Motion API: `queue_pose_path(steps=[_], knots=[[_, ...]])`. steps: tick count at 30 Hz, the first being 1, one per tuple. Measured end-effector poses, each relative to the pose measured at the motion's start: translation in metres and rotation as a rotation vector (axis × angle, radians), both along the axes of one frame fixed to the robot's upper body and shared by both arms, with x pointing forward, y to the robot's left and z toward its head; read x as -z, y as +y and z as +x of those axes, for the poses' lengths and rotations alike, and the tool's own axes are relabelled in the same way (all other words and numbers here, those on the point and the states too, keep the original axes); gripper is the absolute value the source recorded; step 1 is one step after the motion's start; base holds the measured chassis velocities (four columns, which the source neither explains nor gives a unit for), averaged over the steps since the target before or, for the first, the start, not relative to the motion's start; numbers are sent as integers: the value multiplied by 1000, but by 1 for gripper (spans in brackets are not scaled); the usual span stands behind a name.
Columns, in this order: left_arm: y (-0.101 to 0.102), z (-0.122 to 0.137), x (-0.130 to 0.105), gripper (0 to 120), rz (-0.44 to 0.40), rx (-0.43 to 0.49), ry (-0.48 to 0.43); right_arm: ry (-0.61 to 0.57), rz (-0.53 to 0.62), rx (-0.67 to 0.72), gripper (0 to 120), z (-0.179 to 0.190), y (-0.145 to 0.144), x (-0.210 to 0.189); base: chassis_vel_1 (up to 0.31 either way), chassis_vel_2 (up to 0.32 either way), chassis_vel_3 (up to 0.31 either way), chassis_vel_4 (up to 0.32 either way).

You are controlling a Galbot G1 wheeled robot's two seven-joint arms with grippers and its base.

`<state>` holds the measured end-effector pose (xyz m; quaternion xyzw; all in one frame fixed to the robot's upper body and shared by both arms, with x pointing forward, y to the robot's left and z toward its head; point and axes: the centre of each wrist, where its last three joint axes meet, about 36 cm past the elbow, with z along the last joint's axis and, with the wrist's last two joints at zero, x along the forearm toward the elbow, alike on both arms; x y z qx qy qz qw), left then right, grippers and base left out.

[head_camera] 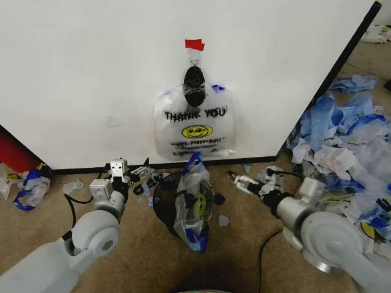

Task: Pick up the garbage bag from the wall and place it over the trash bin.

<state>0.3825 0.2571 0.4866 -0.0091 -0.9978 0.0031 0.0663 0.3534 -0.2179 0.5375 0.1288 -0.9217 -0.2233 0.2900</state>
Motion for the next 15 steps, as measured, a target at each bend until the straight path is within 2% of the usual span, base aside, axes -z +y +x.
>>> queue_pose_path(steps=[7, 15], knots=[[6, -5, 15, 100, 42, -35, 28, 89, -73, -26, 100, 19, 45, 24, 0, 0, 0, 0], [3, -11, 23, 100, 36, -63, 56, 99, -112, -47, 100, 31, 73, 31, 0, 0, 0, 0]])
